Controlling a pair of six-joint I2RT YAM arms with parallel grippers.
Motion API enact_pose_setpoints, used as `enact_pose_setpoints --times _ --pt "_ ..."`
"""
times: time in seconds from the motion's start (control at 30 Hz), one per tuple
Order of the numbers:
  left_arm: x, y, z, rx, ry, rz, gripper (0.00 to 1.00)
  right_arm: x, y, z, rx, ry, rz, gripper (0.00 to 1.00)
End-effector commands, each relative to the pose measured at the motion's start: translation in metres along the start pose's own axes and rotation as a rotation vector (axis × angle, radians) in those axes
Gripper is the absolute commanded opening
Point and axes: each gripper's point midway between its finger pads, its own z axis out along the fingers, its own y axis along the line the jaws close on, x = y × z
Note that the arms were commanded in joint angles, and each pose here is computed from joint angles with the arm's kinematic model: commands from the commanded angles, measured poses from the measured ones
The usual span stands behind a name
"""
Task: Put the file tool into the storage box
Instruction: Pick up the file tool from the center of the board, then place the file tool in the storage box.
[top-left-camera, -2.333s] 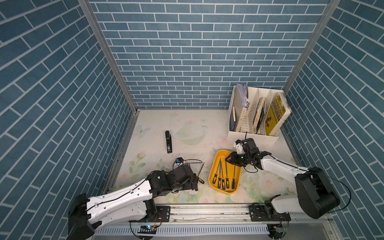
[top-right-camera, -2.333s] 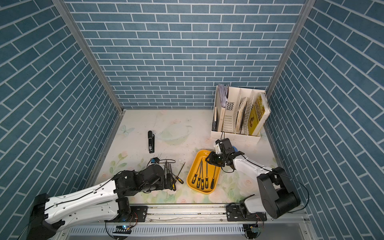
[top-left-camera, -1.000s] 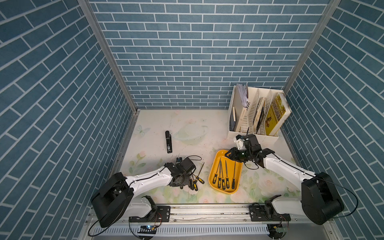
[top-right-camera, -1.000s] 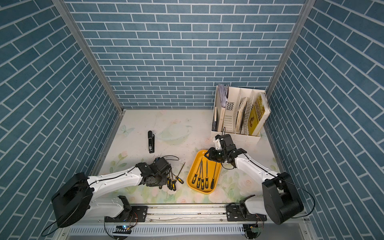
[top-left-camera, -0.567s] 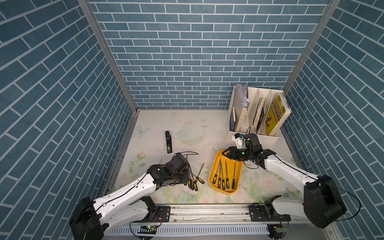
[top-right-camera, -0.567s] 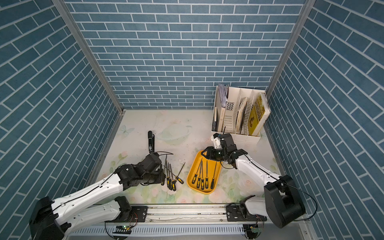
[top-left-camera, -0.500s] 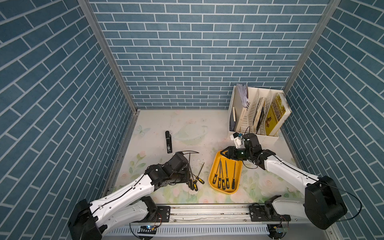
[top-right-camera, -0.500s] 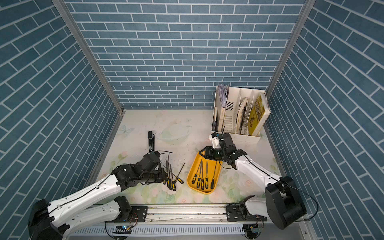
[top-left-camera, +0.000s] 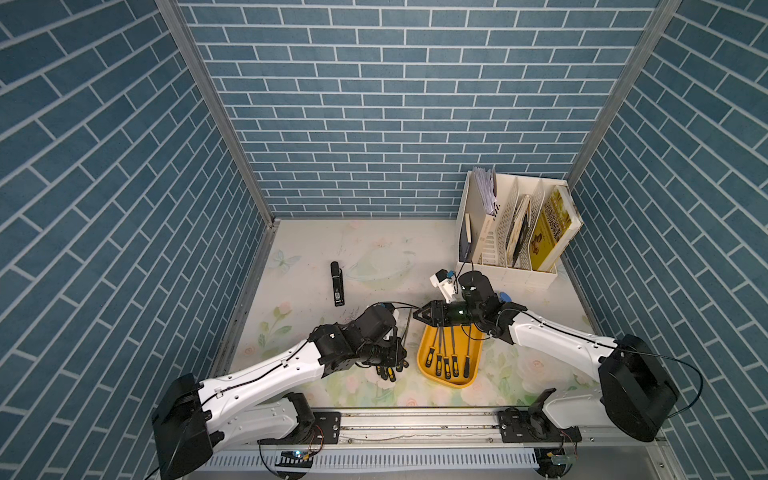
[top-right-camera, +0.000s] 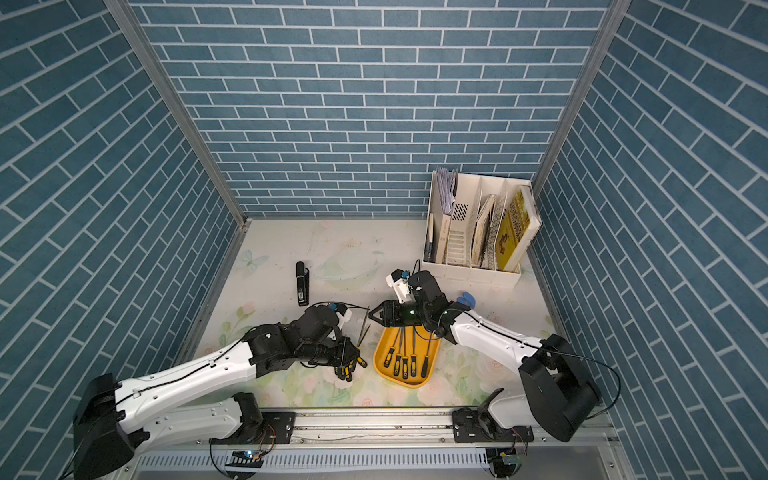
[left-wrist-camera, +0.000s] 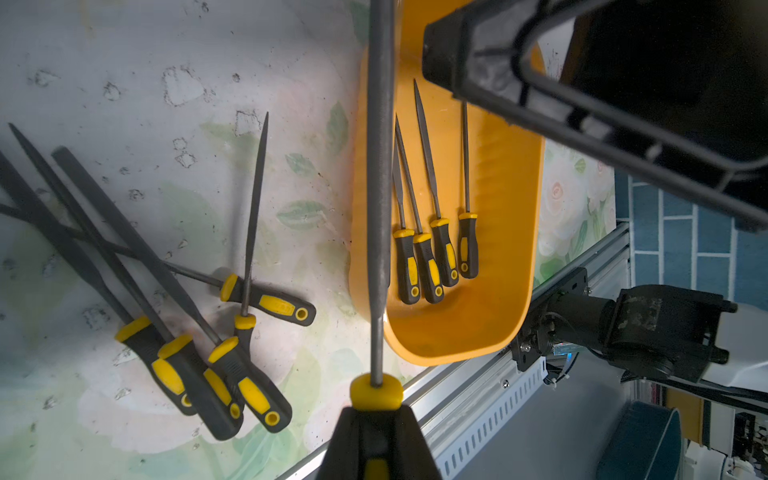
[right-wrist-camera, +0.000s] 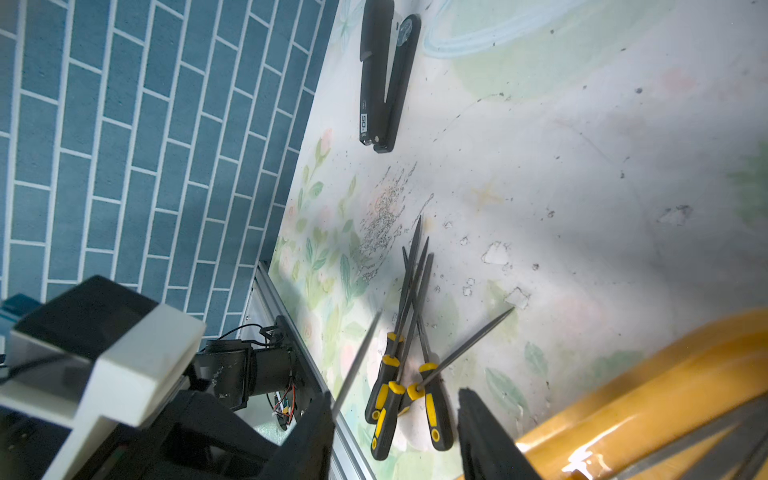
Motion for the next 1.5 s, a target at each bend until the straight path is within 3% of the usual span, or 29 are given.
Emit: enact_pose_setpoints --times 0.0,0.17,0.27,0.43,0.47,0.53,0.6,0.63,0.7,0.83,0.93,1.13,1.47 --pt "-0.008 -0.016 -0.003 0.037 -0.023 0.028 0.00 -0.012 0.011 0.005 -0.027 -0.025 -0.001 0.51" --pt "-0.007 -0.018 -0.003 0.049 -0.022 0.032 0.00 -0.012 0.007 0.016 -0.015 -0.005 0.011 0.49" --pt "-0.007 -0.019 -0.004 0.053 -0.022 0.031 0.00 -0.013 0.007 0.022 -0.015 0.001 0.022 0.38" --pt "-0.007 -0.021 -0.002 0.068 -0.019 0.040 0.02 -0.010 0.013 0.025 -0.031 0.015 0.034 0.02" --pt "-0.007 -0.020 -0.002 0.064 -0.019 0.039 0.09 -0.009 0.013 0.023 -0.027 0.020 0.035 0.00" --pt "-0.008 -0.020 -0.002 0.054 -0.025 0.041 0.48 -0.005 0.010 0.016 0.002 0.028 0.038 0.00" --pt "-0.011 -0.016 -0.004 0.029 -0.038 0.035 0.69 -0.003 -0.001 0.003 0.072 0.022 0.047 0.00" --pt "-0.012 -0.013 -0.005 0.015 -0.046 0.030 0.86 -0.003 -0.006 -0.006 0.095 0.013 0.055 0.00" --pt "-0.013 -0.008 -0.006 -0.010 -0.051 0.025 0.98 -0.005 -0.022 -0.027 0.154 -0.012 0.085 0.00" --pt "-0.014 -0.004 -0.009 -0.026 -0.063 0.022 1.00 -0.015 -0.061 -0.077 0.296 -0.081 0.134 0.00" --pt "-0.015 -0.001 -0.010 -0.038 -0.072 0.016 1.00 -0.015 -0.081 -0.094 0.388 -0.078 0.147 0.00" --pt "-0.012 0.007 -0.010 -0.055 -0.073 0.003 1.00 -0.005 -0.115 -0.106 0.538 -0.053 0.164 0.00" --pt "-0.011 0.011 -0.013 -0.061 -0.087 -0.008 1.00 0.006 -0.133 -0.094 0.551 -0.038 0.188 0.00"
